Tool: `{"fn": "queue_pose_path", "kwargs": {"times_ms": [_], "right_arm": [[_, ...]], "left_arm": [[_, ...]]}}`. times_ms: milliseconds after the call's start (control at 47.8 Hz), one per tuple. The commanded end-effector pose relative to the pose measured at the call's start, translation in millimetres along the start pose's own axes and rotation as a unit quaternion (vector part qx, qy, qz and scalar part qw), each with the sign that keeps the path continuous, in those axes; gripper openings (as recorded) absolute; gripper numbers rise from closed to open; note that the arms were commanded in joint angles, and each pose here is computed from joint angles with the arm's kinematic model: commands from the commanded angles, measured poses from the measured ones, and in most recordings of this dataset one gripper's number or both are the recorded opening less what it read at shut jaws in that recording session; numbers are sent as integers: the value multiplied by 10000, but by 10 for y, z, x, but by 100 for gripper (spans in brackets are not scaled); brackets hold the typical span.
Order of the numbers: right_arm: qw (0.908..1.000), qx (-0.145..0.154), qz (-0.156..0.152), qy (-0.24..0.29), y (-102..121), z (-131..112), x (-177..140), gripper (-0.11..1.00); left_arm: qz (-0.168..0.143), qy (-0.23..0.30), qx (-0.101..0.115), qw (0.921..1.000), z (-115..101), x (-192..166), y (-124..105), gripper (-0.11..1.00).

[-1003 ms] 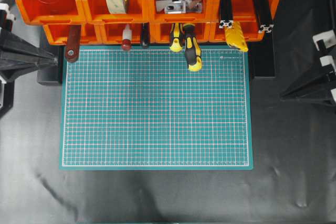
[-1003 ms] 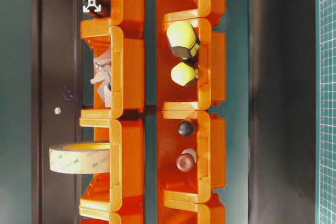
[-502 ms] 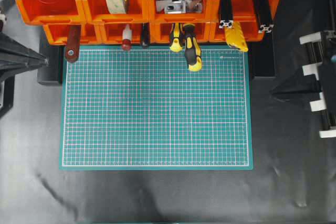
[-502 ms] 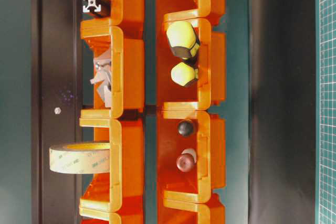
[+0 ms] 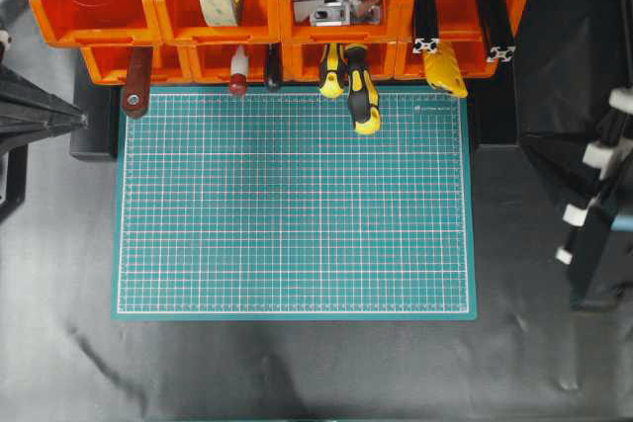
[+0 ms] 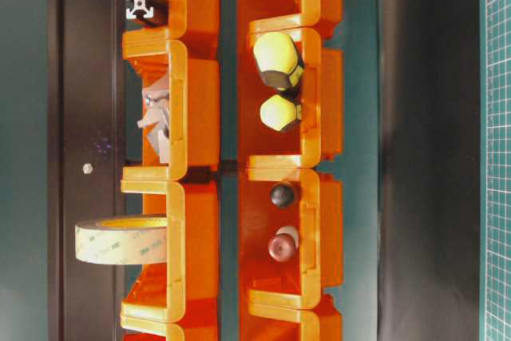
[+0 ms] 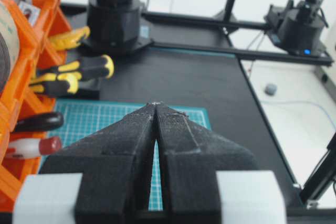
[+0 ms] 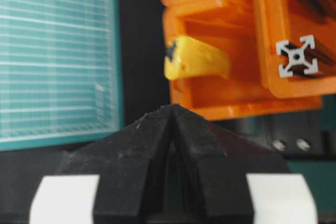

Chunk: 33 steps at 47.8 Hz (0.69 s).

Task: Pick cutter from container rack with right arm.
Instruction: 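Move the right gripper toward the orange rack bin holding the yellow cutter, then lower the open right gripper around the yellow cutter in the bin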

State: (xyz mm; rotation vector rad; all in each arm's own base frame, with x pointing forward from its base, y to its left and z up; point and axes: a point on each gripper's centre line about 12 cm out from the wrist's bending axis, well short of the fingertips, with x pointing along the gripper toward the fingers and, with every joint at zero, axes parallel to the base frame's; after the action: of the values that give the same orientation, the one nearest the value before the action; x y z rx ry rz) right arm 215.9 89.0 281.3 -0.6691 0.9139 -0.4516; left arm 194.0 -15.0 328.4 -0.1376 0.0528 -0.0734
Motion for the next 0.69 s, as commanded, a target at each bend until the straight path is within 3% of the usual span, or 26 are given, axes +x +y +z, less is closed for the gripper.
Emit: {"fn": "queue_pose_path", "kwargs": {"times_ms": [0, 188, 460, 585, 669], "right_arm": [[9994, -165, -288, 127, 75, 27, 25, 0], [9988, -384, -282, 144, 231, 48, 95, 0], [9991, -380, -138, 92, 265, 32, 191, 1], [9995, -308, -62, 60, 244, 57, 234, 15], [9997, -222, -49, 99, 216, 70, 289, 35]], "left_arm": [[-27, -182, 0, 9998, 124, -2, -18, 1], [-18, -176, 0, 9998, 124, -5, -15, 1], [-29, -143, 0, 9999, 112, 8, -19, 1], [-35, -142, 0, 9999, 114, -2, -22, 1], [-28, -143, 0, 9999, 108, -8, -18, 1]]}}
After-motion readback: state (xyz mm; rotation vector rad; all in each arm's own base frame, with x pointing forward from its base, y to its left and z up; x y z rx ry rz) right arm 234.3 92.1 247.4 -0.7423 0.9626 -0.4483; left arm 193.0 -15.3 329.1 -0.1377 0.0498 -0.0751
